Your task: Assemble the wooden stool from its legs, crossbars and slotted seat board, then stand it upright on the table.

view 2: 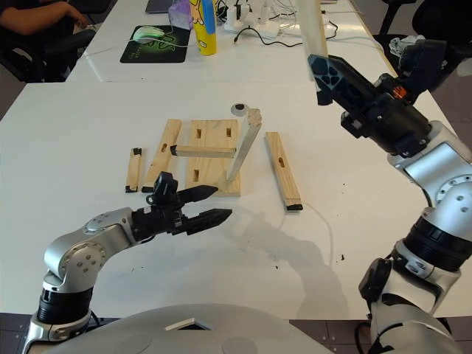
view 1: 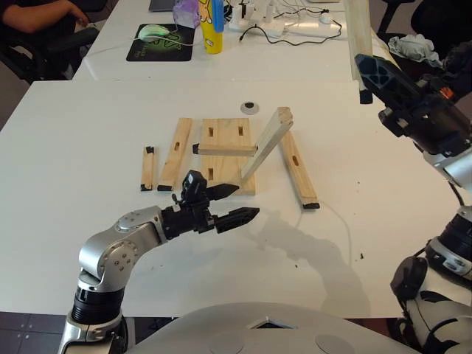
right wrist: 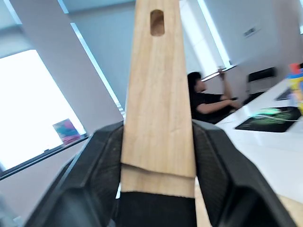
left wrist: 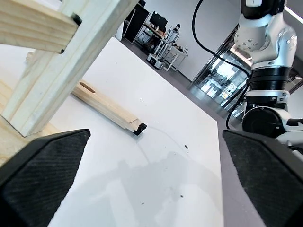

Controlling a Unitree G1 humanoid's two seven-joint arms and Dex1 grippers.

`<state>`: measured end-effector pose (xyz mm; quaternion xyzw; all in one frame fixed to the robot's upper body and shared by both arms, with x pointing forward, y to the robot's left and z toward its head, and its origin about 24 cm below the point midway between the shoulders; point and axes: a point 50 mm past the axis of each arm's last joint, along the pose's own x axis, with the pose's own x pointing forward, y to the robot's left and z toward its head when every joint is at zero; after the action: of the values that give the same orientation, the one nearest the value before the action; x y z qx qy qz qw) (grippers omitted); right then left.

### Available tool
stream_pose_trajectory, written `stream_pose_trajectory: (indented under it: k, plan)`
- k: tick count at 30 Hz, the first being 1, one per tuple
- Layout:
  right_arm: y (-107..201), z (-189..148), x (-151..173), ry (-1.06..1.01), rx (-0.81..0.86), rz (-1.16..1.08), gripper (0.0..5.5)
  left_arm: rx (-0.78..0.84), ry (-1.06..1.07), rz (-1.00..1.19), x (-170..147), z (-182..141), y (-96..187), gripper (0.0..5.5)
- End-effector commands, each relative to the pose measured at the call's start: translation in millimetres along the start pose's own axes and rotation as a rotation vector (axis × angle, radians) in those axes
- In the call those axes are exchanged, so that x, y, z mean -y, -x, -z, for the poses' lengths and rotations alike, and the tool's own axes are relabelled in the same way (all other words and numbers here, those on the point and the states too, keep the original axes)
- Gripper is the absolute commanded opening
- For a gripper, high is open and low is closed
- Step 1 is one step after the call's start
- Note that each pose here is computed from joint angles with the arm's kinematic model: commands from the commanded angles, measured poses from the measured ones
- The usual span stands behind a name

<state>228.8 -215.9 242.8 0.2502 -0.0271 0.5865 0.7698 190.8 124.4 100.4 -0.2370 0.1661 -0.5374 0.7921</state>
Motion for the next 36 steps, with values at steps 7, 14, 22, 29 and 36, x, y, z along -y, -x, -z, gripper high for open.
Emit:
stream_pose_trajectory:
  k: [7,14,22,29,36]
  plan:
    - [20,57,-27,-0.222,-0.344,-0.173,2.08,0.133,-0.012,0.164,31,-51,21,5.4]
    - [27,78,-24,-0.256,-0.347,-0.173,2.08,0.098,-0.013,0.209,37,-58,23,5.4]
    - [31,92,-19,-0.291,-0.354,-0.169,2.08,0.171,-0.014,0.226,37,-69,21,5.4]
    - [30,101,-18,-0.297,-0.342,-0.17,2.08,0.207,0.034,0.226,36,-69,18,5.02]
    - [32,102,-15,-0.296,-0.306,-0.149,2.08,0.22,0.062,0.219,31,-72,20,4.02]
